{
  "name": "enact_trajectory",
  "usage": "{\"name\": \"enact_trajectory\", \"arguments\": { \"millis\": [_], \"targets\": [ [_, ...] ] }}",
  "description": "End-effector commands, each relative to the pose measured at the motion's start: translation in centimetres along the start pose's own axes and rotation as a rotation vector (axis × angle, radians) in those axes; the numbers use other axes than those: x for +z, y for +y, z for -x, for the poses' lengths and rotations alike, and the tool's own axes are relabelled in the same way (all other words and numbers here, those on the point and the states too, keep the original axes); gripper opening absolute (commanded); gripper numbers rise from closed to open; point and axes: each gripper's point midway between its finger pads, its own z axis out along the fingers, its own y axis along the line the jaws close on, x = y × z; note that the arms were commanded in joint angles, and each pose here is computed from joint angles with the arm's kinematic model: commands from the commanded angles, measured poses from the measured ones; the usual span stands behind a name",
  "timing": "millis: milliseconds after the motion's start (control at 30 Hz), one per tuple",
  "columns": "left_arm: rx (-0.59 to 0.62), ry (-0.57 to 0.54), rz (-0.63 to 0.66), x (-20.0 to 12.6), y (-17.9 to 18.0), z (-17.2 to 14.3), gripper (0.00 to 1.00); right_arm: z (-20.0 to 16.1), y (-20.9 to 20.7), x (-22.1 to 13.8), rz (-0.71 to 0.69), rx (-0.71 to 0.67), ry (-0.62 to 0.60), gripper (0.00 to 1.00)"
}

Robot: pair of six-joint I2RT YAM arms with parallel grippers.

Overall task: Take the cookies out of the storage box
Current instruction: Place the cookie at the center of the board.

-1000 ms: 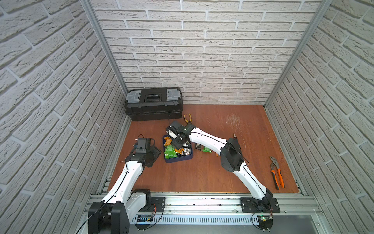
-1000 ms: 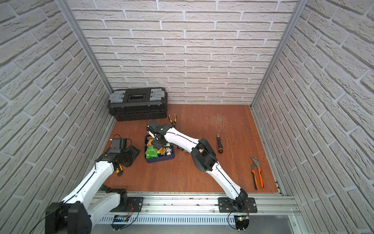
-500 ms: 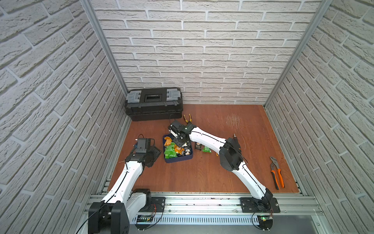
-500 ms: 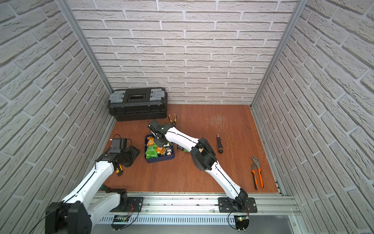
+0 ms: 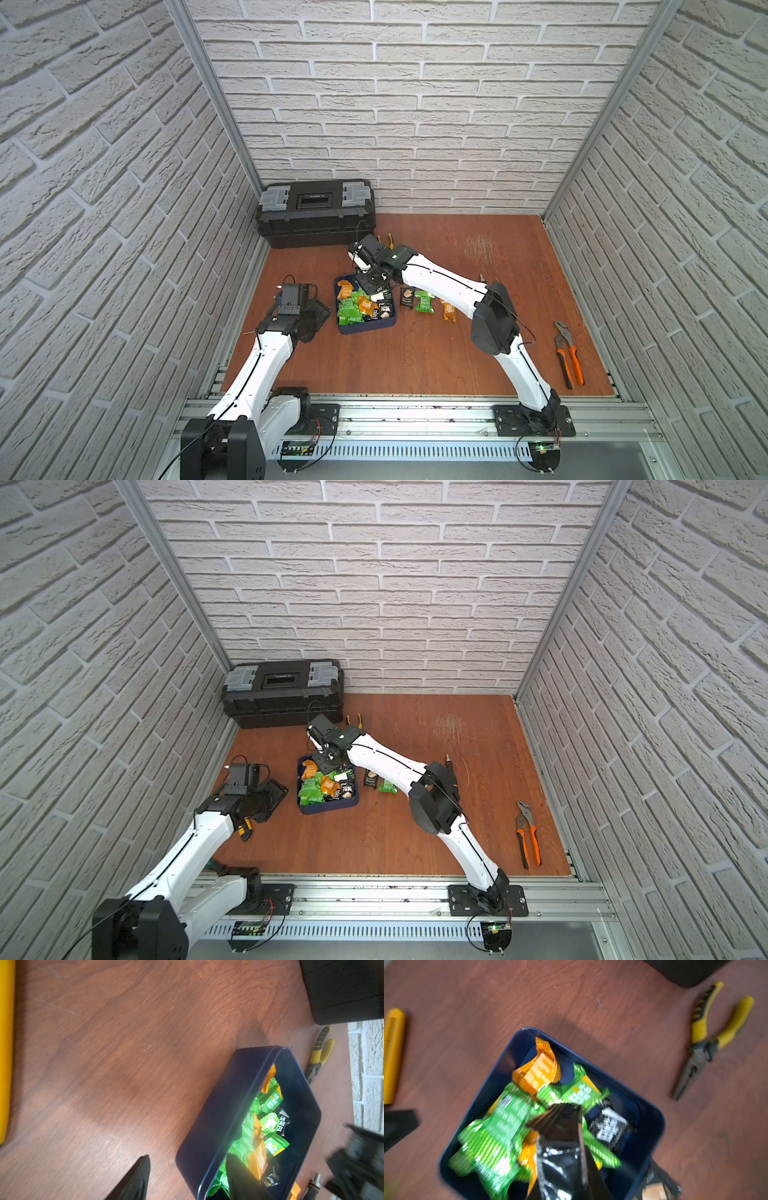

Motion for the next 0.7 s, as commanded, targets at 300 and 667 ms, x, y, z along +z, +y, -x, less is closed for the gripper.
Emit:
{"name": "enact_trajectory", "arguments": {
  "millis": [300, 667],
  "targets": [
    [0.177, -0.017, -0.039, -1.3, -4.0, 0.9, 0.65, -10.4, -10.7, -9.6, -0.06, 0.623, -0.085, 0.04],
    [0.303, 0.015, 0.024, -0.8, -5.6, 0.1, 0.64, -22.7, -17.8, -8.8, -0.093, 0.91, 0.058, 0.04]
  ]
}}
